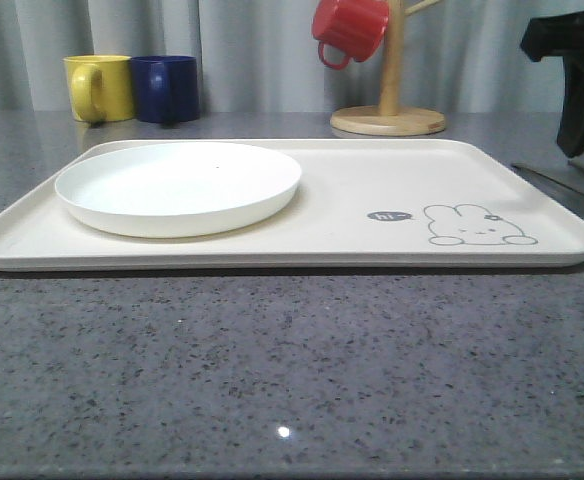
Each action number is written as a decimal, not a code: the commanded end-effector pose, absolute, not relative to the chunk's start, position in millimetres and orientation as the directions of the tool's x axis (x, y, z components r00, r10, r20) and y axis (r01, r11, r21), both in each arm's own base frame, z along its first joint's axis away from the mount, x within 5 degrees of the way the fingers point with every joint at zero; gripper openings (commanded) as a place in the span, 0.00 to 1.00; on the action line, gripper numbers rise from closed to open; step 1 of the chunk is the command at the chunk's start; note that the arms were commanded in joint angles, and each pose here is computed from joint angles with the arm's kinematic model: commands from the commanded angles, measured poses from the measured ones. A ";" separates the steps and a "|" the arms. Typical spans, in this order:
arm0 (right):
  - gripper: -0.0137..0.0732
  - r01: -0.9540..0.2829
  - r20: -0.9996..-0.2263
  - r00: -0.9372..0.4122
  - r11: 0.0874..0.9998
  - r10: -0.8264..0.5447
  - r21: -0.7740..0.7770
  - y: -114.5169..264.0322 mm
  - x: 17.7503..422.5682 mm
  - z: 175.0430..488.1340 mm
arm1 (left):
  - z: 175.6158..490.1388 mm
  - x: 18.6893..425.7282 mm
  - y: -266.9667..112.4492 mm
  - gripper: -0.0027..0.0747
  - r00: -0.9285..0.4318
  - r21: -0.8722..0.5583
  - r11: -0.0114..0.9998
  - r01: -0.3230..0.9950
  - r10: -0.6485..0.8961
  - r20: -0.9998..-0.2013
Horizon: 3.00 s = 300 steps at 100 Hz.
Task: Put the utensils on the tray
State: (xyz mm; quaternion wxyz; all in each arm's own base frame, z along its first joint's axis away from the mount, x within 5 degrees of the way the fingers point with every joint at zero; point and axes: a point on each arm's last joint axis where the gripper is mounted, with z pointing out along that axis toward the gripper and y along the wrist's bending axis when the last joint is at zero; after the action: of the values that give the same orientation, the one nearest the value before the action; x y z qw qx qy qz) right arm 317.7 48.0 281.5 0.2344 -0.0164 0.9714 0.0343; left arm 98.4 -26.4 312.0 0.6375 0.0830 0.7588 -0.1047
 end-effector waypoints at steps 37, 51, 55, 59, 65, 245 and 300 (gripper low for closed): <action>0.56 -0.066 -0.479 -0.877 0.997 -0.043 0.031 48.6 333.4 276.5 | 327.8 99.2 -25.2 0.01 -0.078 -0.056 0.967 0.248 -0.038 -0.996; 0.56 -0.065 -0.465 -0.884 0.997 -0.044 0.029 48.9 335.5 271.3 | 327.8 99.2 -25.2 0.01 -0.078 -0.056 0.967 0.248 -0.038 -0.996; 0.56 -0.065 -0.459 -0.887 0.997 -0.045 0.029 49.0 336.2 269.4 | 327.8 99.2 -25.2 0.01 -0.078 -0.056 0.967 0.248 -0.038 -0.996; 0.56 -0.065 -0.453 -0.890 0.998 -0.045 0.028 49.1 336.7 267.7 | 327.8 99.2 -25.2 0.01 -0.078 -0.056 0.967 0.248 -0.038 -0.996; 0.55 -0.064 -0.442 -0.896 0.998 -0.046 0.027 49.1 337.2 265.3 | 327.8 99.2 -25.2 0.01 -0.078 -0.056 0.967 0.248 -0.038 -0.996; 0.18 -0.064 -0.563 -0.825 0.981 0.051 0.182 208.1 330.1 292.4 | 327.8 99.2 -25.2 0.01 -0.078 -0.056 0.967 0.248 -0.038 -0.996; 0.26 -0.055 -0.531 -0.846 0.986 0.039 0.160 212.0 335.4 275.6 | 327.8 99.2 -25.2 0.01 -0.078 -0.056 0.967 0.248 -0.038 -0.996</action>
State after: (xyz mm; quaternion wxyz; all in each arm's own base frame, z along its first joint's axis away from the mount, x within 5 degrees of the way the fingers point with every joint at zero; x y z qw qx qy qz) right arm 334.0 213.2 250.5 0.2348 -0.0021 0.9698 0.0658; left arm 98.4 -26.4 312.0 0.6375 0.0830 0.7588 -0.1047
